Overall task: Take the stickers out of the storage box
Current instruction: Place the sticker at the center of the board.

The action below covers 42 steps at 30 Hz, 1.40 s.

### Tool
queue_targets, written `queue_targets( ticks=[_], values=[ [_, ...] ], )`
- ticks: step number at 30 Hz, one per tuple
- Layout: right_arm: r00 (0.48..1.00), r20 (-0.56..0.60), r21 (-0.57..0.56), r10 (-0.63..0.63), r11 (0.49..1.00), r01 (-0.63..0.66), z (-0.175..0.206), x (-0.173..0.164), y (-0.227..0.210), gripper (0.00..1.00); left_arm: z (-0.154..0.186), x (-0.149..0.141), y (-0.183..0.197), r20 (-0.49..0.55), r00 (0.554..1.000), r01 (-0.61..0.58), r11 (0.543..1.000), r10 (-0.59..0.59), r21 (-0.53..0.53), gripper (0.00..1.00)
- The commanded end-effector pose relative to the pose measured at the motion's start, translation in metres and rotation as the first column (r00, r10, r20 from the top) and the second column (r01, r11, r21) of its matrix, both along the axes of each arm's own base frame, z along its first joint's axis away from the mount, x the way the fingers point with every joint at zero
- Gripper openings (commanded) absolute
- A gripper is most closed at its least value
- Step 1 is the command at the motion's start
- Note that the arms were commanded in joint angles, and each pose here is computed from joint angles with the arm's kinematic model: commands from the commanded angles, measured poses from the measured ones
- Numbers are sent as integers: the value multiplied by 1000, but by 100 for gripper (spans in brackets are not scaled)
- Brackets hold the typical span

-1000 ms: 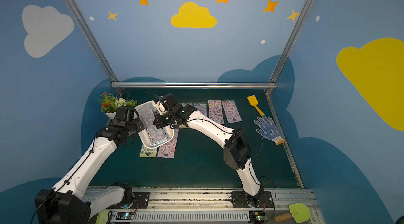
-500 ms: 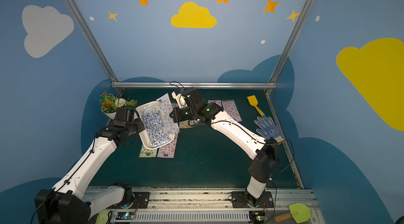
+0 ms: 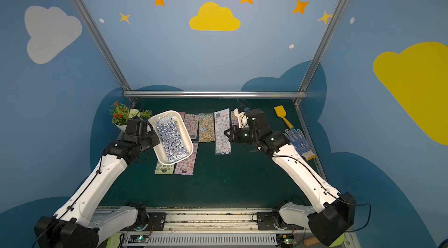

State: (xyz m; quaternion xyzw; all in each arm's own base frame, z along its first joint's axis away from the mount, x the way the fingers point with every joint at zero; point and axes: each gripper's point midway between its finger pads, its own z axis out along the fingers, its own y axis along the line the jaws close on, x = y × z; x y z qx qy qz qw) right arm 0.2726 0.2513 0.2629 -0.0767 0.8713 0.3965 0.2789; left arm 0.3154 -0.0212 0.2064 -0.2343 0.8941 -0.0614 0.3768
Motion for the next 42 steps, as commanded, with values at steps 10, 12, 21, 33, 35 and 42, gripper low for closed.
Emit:
queue_targets(
  ticks=[10, 12, 21, 33, 35, 42],
  values=[
    [974, -222, 124, 52, 992, -24, -84, -5, 16, 0, 19, -32, 11, 68, 997, -32, 999, 33, -17, 4],
    [967, -248, 114, 54, 993, -26, -100, -4, 21, 0, 19, -37, 13, 80, 996, -36, 999, 37, -11, 4],
    [937, -346, 47, 56, 998, -42, -162, 0, 55, 0, 15, -49, 16, 112, 993, -39, 999, 41, -17, 4],
    [902, -430, -38, 37, 998, -59, -213, -2, 85, 0, 24, -55, 16, 151, 988, -27, 1000, 28, -13, 4],
    [899, -436, -40, 27, 998, -49, -218, -1, 87, 0, 24, -55, 16, 154, 988, -24, 1000, 26, -19, 4],
    [892, -452, -56, 7, 998, -36, -231, -1, 97, 0, 24, -55, 14, 154, 988, -16, 1000, 20, -26, 4]
  ],
)
